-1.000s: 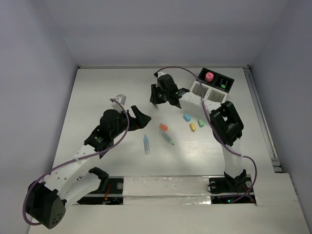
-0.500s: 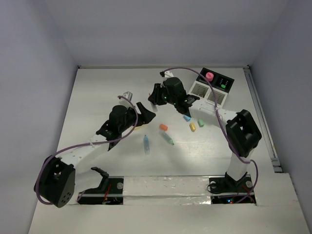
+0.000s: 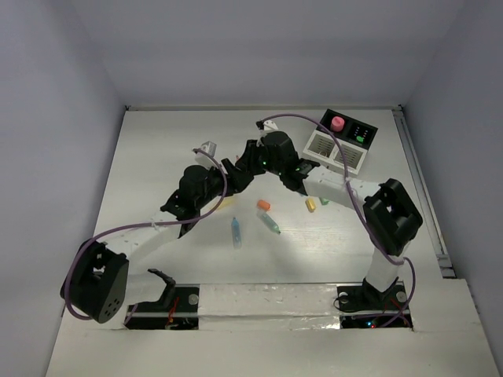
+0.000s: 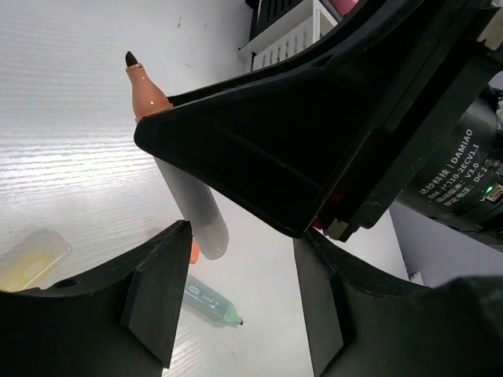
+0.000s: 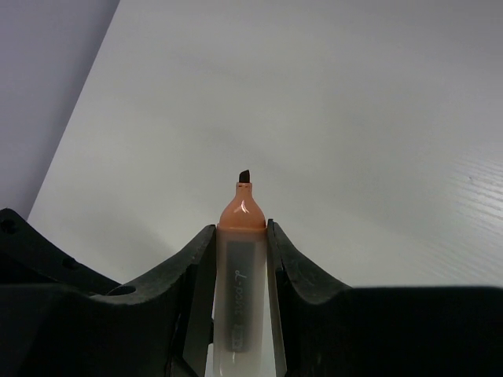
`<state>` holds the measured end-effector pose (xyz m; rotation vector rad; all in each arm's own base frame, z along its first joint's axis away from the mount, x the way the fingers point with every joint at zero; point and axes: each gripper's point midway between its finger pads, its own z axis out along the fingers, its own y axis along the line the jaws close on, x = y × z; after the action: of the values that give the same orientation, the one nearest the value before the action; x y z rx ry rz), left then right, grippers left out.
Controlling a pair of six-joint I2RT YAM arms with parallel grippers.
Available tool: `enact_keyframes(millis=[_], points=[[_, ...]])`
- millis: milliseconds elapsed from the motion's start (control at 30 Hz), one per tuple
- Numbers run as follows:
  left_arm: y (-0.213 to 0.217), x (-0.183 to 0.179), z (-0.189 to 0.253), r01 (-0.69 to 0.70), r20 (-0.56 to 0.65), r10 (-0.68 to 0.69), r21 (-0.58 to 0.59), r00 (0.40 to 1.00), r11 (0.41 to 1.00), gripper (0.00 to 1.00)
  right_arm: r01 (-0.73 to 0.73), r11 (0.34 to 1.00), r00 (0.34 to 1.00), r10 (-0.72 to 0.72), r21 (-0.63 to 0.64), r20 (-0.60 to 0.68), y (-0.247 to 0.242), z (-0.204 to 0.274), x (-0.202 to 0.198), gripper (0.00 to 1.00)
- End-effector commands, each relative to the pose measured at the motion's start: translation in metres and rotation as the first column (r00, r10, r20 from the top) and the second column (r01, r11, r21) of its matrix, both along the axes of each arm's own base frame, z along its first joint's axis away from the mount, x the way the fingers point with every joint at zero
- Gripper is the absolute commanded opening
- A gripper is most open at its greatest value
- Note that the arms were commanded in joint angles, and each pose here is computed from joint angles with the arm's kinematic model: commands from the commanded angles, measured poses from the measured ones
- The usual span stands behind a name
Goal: Sort the stationery into containers
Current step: Pick up the pen from the center of the board.
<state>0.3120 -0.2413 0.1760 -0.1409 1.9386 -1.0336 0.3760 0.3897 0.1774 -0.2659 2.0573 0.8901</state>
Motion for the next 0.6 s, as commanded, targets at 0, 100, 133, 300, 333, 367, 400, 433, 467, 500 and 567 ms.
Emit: enact_keyframes(millis=[0, 100, 133, 300, 333, 367, 400, 433, 467, 500, 567], points=[[-0.001, 0.019, 0.036, -0.046, 0.108, 0.049, -0.032, 0.993, 0.998, 0.49, -0.021, 0.992, 0.997, 0.013, 0.121, 0.071, 0.008, 0.047, -0.007, 0.12], [0.000, 0.021, 0.036, -0.063, 0.118, 0.065, -0.016, 0.991, 0.998, 0.46, -0.024, 0.989, 0.997, 0.014, 0.144, 0.070, 0.009, 0.050, -0.010, 0.12], [0.000, 0.022, 0.035, -0.068, 0.118, 0.068, -0.011, 0.991, 0.998, 0.46, -0.024, 0.988, 0.998, 0.014, 0.151, 0.068, 0.009, 0.050, -0.011, 0.12], [0.000, 0.023, 0.024, -0.087, 0.105, 0.082, 0.046, 0.991, 0.995, 0.42, 0.002, 0.987, 0.997, -0.014, 0.162, 0.075, 0.004, 0.053, -0.010, 0.12], [-0.001, 0.022, 0.023, -0.086, 0.106, 0.080, 0.052, 0.991, 0.995, 0.43, 0.009, 0.987, 0.997, -0.022, 0.163, 0.077, 0.003, 0.054, -0.009, 0.12], [0.001, 0.022, 0.021, -0.094, 0.103, 0.087, 0.063, 0.991, 0.994, 0.43, 0.013, 0.986, 0.996, -0.027, 0.165, 0.080, 0.002, 0.055, -0.009, 0.12], [0.000, 0.021, 0.020, -0.103, 0.107, 0.094, 0.077, 0.990, 0.992, 0.43, 0.019, 0.986, 0.996, -0.033, 0.166, 0.083, 0.001, 0.055, -0.008, 0.12], [0.002, 0.021, 0.020, -0.109, 0.106, 0.100, 0.085, 0.989, 0.990, 0.44, 0.028, 0.986, 0.996, -0.042, 0.165, 0.082, 0.000, 0.054, -0.007, 0.12], [0.003, 0.020, 0.018, -0.108, 0.100, 0.098, 0.094, 0.990, 0.990, 0.46, 0.032, 0.986, 0.995, -0.046, 0.164, 0.083, -0.001, 0.054, -0.007, 0.12], [0.005, 0.022, 0.017, -0.131, 0.104, 0.120, 0.102, 0.987, 0.986, 0.47, 0.036, 0.985, 0.995, -0.051, 0.168, 0.088, -0.002, 0.055, -0.006, 0.12], [0.005, 0.021, 0.015, -0.132, 0.100, 0.122, 0.106, 0.988, 0.985, 0.49, 0.044, 0.984, 0.994, -0.060, 0.172, 0.088, -0.004, 0.055, -0.007, 0.12]])
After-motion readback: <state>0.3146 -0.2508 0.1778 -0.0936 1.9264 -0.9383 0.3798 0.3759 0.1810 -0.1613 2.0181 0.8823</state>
